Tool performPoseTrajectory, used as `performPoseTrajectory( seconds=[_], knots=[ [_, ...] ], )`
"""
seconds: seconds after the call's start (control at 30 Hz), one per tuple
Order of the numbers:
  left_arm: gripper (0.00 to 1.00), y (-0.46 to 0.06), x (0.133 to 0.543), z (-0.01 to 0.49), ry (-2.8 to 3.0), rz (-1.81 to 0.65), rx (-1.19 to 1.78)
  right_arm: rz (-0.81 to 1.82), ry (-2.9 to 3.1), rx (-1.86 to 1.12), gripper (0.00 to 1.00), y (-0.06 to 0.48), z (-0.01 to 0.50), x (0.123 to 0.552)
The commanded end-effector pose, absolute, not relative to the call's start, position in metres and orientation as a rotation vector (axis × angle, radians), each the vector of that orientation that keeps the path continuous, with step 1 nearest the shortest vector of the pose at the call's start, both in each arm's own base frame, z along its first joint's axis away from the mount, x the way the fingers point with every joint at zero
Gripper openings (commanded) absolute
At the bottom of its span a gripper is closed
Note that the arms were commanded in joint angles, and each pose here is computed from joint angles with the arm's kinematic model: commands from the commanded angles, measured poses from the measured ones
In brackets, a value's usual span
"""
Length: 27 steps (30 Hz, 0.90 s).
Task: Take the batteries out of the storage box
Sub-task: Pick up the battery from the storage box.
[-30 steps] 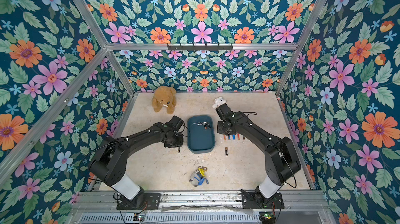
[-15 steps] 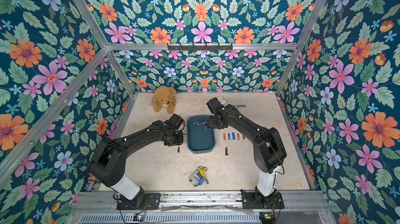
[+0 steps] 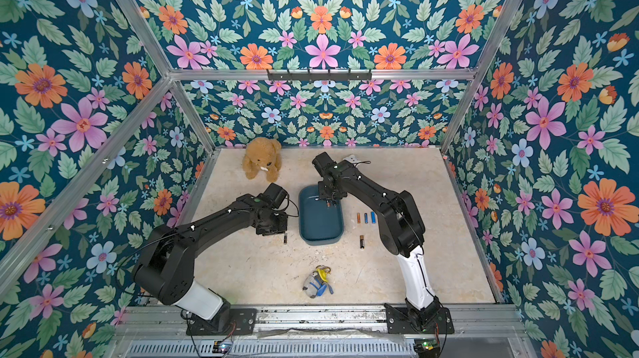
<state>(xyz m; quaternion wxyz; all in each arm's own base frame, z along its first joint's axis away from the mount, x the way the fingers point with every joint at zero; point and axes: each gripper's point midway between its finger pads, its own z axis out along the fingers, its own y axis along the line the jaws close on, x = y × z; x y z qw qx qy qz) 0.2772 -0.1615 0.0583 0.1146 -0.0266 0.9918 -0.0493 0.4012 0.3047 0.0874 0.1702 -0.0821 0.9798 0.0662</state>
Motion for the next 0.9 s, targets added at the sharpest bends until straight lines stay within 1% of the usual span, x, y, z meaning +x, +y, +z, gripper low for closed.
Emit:
performPoseTrajectory(
  seconds=[0.0,0.87],
  knots=[
    [0.38,-0.159,0.275,0.058,2.914,-0.140,-0.071,0.168,2.805,-0.271,0.30,0.307,0.078,0.401],
    [0.38,-0.154,0.269,0.051,2.929,-0.138,-0.088,0.108,2.875,-0.328,0.30,0.314,0.029,0.408]
  ],
)
